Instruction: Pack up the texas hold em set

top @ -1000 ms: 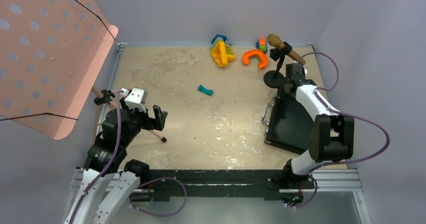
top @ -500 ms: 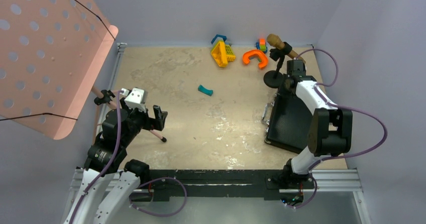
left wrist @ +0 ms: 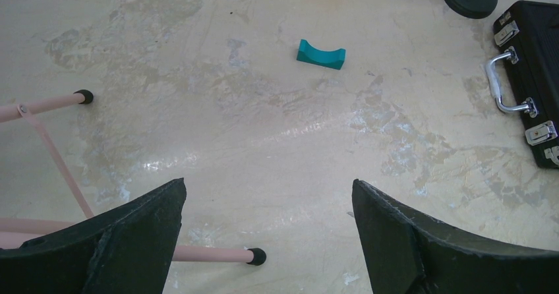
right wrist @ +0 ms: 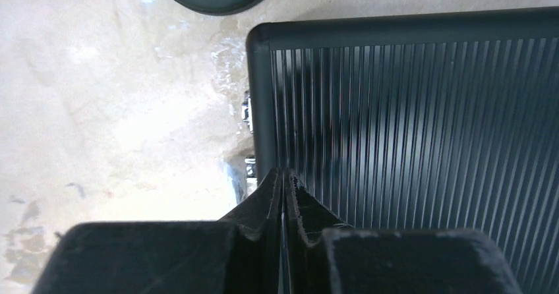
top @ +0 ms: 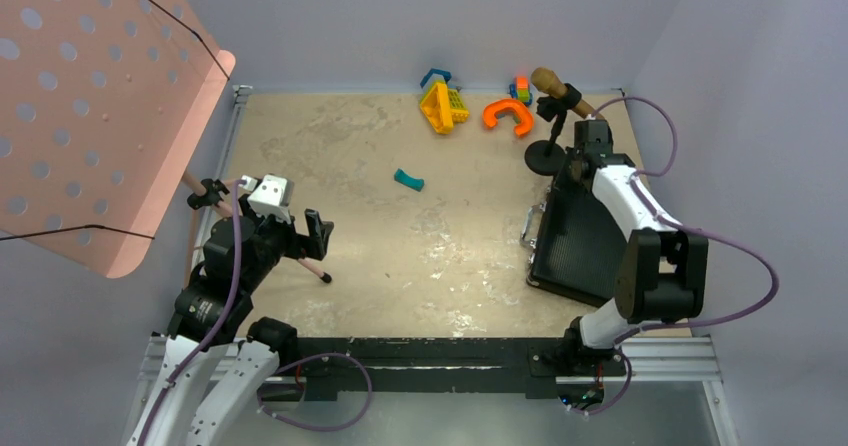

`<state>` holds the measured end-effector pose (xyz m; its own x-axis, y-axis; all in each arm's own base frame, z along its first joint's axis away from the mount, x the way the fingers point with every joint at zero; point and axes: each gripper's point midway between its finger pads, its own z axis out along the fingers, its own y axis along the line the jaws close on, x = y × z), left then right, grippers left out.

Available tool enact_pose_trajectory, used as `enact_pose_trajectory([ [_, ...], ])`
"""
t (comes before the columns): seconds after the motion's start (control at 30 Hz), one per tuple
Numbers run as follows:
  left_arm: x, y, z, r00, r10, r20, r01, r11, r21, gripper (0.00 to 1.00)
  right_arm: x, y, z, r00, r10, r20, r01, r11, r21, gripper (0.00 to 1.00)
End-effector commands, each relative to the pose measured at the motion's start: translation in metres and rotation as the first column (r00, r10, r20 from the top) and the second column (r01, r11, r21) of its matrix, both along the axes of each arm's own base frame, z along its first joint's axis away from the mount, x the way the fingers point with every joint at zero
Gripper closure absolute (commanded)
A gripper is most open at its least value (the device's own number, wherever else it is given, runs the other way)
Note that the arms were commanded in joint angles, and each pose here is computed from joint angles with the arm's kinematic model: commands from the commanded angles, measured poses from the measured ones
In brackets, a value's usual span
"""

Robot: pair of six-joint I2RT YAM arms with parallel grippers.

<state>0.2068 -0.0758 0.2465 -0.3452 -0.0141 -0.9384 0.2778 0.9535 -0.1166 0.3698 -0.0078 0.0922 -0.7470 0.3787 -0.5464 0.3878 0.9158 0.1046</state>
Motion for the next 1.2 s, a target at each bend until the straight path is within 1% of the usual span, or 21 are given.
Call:
enact_pose_trajectory([
  [0.0, 0.005, 0.000, 0.008, 1.000, 0.020, 0.018, -0.019, 1.000, -0.017, 0.00, 0.001, 0.002, 0.050, 0.990, 0.001, 0.142, -0.001, 1.000, 0.006, 0.87],
  [0.1, 0.006, 0.003, 0.008, 0.999, 0.036, 0.016, -0.036, 0.999, -0.015, 0.00, -0.004, 0.002, 0.085, 0.963, 0.003, 0.270, -0.004, 1.000, 0.004, 0.77],
  [0.23, 0.006, 0.006, 0.011, 0.998, 0.058, 0.021, -0.058, 0.998, -0.022, 0.00, -0.018, 0.001, 0.130, 0.894, 0.021, 0.447, -0.016, 1.000, -0.016, 0.69],
  [0.33, 0.006, 0.006, 0.016, 0.997, 0.062, 0.035, -0.061, 0.998, -0.032, 0.00, -0.033, 0.001, 0.159, 0.818, 0.051, 0.573, -0.030, 0.999, -0.045, 0.68],
  [0.47, 0.005, 0.008, 0.021, 0.995, 0.074, 0.065, -0.071, 0.997, -0.044, 0.00, -0.053, 0.002, 0.191, 0.672, 0.102, 0.733, -0.045, 0.994, -0.098, 0.68],
  [0.6, 0.005, 0.011, 0.023, 0.994, 0.085, 0.075, -0.082, 0.996, -0.044, 0.00, -0.073, -0.002, 0.200, 0.578, 0.115, 0.808, -0.017, 0.992, -0.129, 0.68],
  [0.73, 0.004, 0.014, 0.025, 0.991, 0.103, 0.087, -0.100, 0.994, -0.044, 0.00, -0.085, -0.005, 0.205, 0.498, 0.120, 0.859, 0.008, 0.990, -0.143, 0.69],
  [0.83, 0.004, 0.016, 0.027, 0.989, 0.112, 0.099, -0.108, 0.993, -0.045, 0.00, -0.090, -0.005, 0.208, 0.467, 0.128, 0.875, 0.014, 0.988, -0.152, 0.69],
  [1.17, 0.002, 0.023, 0.030, 0.982, 0.141, 0.129, -0.135, 0.990, -0.049, 0.00, -0.092, -0.003, 0.208, 0.463, 0.149, 0.874, 0.002, 0.986, -0.169, 0.69],
])
